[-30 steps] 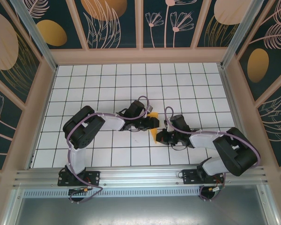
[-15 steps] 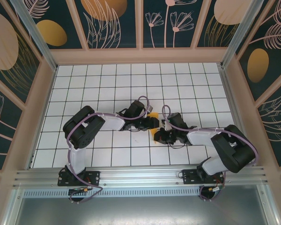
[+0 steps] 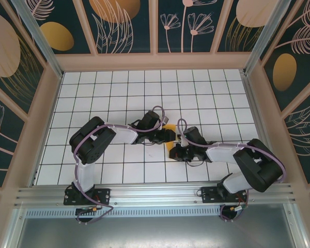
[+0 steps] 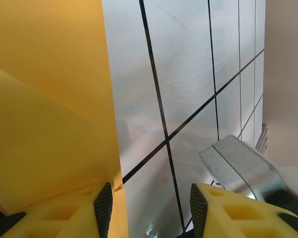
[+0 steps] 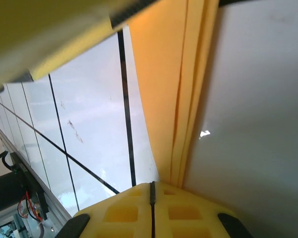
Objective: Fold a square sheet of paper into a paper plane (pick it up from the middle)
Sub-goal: Fold the wing for the fifth time at the center of the table.
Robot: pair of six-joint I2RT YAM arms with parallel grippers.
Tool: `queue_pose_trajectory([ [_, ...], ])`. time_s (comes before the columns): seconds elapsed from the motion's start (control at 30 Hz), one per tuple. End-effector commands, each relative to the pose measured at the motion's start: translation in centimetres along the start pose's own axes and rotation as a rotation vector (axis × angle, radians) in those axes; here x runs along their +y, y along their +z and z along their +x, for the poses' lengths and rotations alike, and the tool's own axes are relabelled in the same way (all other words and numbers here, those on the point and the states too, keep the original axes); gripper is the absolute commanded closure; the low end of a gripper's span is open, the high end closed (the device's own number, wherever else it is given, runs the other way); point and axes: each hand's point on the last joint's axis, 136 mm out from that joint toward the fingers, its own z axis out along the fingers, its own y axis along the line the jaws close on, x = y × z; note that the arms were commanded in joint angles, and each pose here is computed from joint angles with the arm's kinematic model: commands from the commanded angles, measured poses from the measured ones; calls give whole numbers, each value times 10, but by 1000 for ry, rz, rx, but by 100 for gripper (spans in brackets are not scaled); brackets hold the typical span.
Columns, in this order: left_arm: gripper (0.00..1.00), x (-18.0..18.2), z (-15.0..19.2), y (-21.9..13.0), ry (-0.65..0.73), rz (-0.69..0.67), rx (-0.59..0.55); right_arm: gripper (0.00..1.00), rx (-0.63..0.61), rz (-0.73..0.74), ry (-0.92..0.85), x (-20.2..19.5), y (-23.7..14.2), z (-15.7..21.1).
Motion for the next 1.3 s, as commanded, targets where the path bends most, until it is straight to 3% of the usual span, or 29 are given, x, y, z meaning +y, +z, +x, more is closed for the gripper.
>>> queue_pose_trajectory([
  [0.0, 52, 23, 4, 2, -16, -84, 5, 91, 78, 78, 85, -25, -2, 31],
  [0.2, 53, 22, 5, 2, -13, -82, 5, 91, 61, 76, 87, -26, -10, 37],
  [0.43, 52, 17, 4, 2, -12, -60, 8, 91, -143, -44, -23, 29, -38, -15],
  [0.67, 53, 15, 4, 3, -12, -54, 11, 91, -169, -71, -14, 43, -26, -41],
  [0.9, 52, 14, 4, 2, -15, -52, 10, 91, -167, 33, 49, 9, -7, -44],
  [1.03, 53, 13, 3, 0, -12, -53, 6, 91, -113, 104, 95, -23, -1, -22],
  [1.27, 52, 13, 2, 1, -13, -54, 5, 90, -24, 118, 118, -41, -3, 11],
])
